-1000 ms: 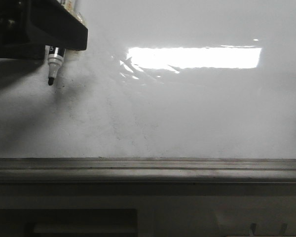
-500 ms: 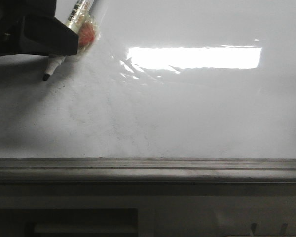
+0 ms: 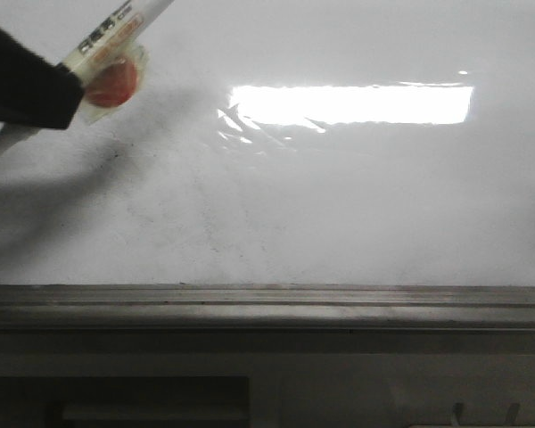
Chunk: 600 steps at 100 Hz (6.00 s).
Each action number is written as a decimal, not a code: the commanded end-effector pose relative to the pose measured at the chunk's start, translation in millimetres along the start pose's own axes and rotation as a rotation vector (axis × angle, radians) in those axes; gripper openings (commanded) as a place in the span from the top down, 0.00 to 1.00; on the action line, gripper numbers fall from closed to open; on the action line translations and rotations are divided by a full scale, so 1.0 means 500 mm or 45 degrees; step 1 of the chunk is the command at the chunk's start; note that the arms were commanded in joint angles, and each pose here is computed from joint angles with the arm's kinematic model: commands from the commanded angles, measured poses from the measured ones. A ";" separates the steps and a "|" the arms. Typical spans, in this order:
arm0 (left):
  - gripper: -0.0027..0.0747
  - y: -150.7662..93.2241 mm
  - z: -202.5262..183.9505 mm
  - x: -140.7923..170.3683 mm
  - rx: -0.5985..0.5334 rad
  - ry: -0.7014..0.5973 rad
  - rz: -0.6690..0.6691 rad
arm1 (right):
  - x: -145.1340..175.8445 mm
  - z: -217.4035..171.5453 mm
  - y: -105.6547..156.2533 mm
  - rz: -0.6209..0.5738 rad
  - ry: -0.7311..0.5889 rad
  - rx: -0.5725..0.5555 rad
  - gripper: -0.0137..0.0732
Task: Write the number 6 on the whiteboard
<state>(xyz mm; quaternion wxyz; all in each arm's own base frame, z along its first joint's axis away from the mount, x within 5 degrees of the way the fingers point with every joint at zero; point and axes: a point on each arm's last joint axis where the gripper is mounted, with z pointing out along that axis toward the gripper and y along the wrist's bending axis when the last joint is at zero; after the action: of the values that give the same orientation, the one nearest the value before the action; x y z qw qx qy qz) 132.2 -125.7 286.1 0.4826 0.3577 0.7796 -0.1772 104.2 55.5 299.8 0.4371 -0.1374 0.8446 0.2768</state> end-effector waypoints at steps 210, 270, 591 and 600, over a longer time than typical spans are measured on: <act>0.36 -0.043 -0.117 -0.083 0.125 -0.353 0.140 | -0.156 0.205 0.144 -0.274 0.146 -0.629 0.89; 0.40 0.116 -0.196 -0.041 -0.629 -0.524 -0.353 | -0.087 0.039 0.077 -0.257 -0.398 -0.189 0.89; 0.52 -0.105 0.046 -0.117 0.231 -0.258 0.256 | -0.140 0.109 0.108 -0.416 0.096 -0.489 0.89; 0.56 -0.105 0.046 -0.118 0.229 -0.269 0.265 | -0.140 0.109 0.108 -0.416 0.096 -0.489 0.89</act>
<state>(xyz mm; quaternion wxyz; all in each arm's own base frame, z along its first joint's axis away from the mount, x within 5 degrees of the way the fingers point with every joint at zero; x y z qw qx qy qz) 125.0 -194.7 301.4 0.4940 0.4727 0.6991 -0.2092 153.6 129.8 334.4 0.3808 -0.3756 0.7725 0.3424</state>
